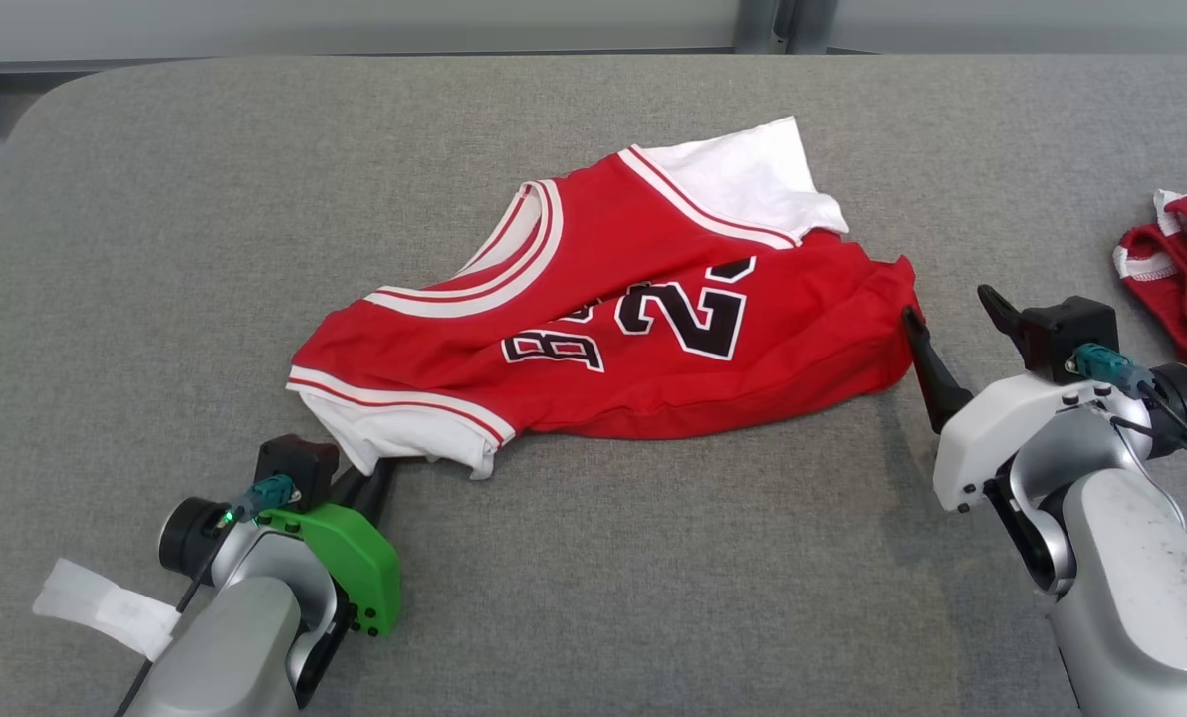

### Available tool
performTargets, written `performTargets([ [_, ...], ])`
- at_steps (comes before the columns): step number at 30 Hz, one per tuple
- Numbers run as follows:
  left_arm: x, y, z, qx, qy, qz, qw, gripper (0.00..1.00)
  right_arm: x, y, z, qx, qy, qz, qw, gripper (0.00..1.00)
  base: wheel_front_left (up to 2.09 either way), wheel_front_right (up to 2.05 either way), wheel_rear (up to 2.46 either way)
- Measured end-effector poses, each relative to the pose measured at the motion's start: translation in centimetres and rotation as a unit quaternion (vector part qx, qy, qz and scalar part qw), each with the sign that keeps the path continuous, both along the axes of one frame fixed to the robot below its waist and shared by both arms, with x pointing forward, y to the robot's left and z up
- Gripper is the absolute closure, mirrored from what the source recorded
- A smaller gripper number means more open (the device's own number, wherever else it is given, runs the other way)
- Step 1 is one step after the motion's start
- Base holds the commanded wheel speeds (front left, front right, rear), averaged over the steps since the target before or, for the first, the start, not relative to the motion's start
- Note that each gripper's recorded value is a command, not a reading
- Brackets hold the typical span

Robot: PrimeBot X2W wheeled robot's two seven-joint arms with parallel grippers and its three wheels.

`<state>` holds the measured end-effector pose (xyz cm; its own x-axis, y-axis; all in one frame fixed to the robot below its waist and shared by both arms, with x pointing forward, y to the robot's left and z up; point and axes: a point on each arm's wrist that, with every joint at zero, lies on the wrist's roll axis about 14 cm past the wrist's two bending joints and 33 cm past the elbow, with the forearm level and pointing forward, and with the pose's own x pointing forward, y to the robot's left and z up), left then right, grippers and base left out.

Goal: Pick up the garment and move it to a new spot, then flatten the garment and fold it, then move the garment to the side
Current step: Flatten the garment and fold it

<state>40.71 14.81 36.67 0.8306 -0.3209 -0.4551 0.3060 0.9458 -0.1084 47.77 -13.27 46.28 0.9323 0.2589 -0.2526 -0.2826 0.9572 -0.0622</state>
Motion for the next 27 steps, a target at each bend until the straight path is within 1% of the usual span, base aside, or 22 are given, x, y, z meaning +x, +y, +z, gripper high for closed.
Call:
performTargets([
  [4, -0.2, 0.1, 0.0, -0.004, 0.0, 0.004, 1.0, 1.0, 0.4, 0.1, -0.3, 0.009, 0.014, 0.0, 1.0, 0.0, 0.0, 0.0, 0.0],
  [6, -0.4, 0.2, 0.0, -0.006, 0.001, 0.006, 1.0, 1.0, 0.4, 0.4, -0.7, 0.014, 0.029, 0.002, 0.999, 0.17, 0.0, 0.0, 0.0],
  [7, -0.4, 0.3, 0.0, -0.007, 0.0, 0.007, 1.0, 1.0, 0.4, 0.4, -1.0, 0.016, 0.036, 0.003, 0.999, 0.31, 0.0, 0.0, 0.0],
  [8, -0.4, 0.3, -0.1, -0.006, 0.001, 0.007, 1.0, 1.0, 0.5, 0.4, -1.2, 0.017, 0.042, 0.003, 0.999, 0.5, 0.0, 0.0, 0.0],
  [10, -0.4, 0.4, -0.1, -0.008, 0.001, 0.008, 1.0, 1.0, 0.7, 0.4, -1.5, 0.016, 0.048, 0.005, 0.999, 0.65, 0.0, 0.0, 0.0],
  [12, -0.3, 0.5, -0.1, -0.008, -0.001, 0.008, 1.0, 1.0, 1.0, 0.4, -1.5, 0.022, 0.049, 0.004, 0.999, 0.69, 0.0, 0.0, 0.0],
  [13, -0.2, 0.5, 0.0, -0.007, -0.002, 0.008, 1.0, 1.0, 1.1, 0.5, -1.7, 0.023, 0.052, 0.004, 0.998, 0.69, 0.0, 0.0, 0.0],
  [14, -0.1, 0.6, 0.0, -0.007, -0.004, 0.008, 1.0, 1.0, 1.1, 0.5, -2.0, 0.025, 0.056, 0.004, 0.998, 0.65, 0.0, 0.0, 0.0],
  [15, 0.0, 0.6, 0.0, -0.007, -0.005, 0.009, 1.0, 1.0, 1.1, 0.5, -2.2, 0.026, 0.059, 0.004, 0.998, 0.63, 0.0, 0.0, 0.0],
  [18, 0.3, 0.8, 0.1, -0.006, -0.007, 0.01, 1.0, 1.0, 1.4, 0.6, -2.5, 0.027, 0.062, 0.006, 0.998, 0.64, 0.0, 0.0, 0.0],
  [21, 0.5, 1.0, 0.1, -0.005, -0.007, 0.012, 1.0, 1.0, 1.6, 0.9, -2.7, 0.028, 0.064, 0.011, 0.997, 0.55, 0.0, 0.0, 0.0],
  [23, 0.5, 1.1, 0.0, -0.004, -0.007, 0.013, 1.0, 1.0, 1.6, 1.2, -2.8, 0.028, 0.065, 0.018, 0.997, 0.57, 0.0, 0.0, 0.0],
  [24, 0.5, 1.2, 0.0, -0.004, -0.007, 0.014, 1.0, 1.0, 1.8, 1.4, -2.6, 0.03, 0.062, 0.02, 0.997, 0.56, 0.0, 0.0, 0.0],
  [25, 0.5, 1.2, 0.0, -0.004, -0.007, 0.015, 1.0, 1.0, 1.9, 1.5, -2.4, 0.034, 0.061, 0.022, 0.997, 0.54, 0.0, 0.0, 0.0],
  [26, 0.5, 1.3, 0.0, -0.003, -0.008, 0.016, 1.0, 1.0, 1.9, 1.6, -2.3, 0.035, 0.061, 0.024, 0.997, 0.48, 0.0, 0.0, 0.0],
  [27, 0.5, 1.3, 0.0, -0.003, -0.008, 0.016, 1.0, 1.0, 1.9, 1.6, -2.3, 0.034, 0.062, 0.025, 0.997, 0.39, 0.0, 0.0, 0.0],
])
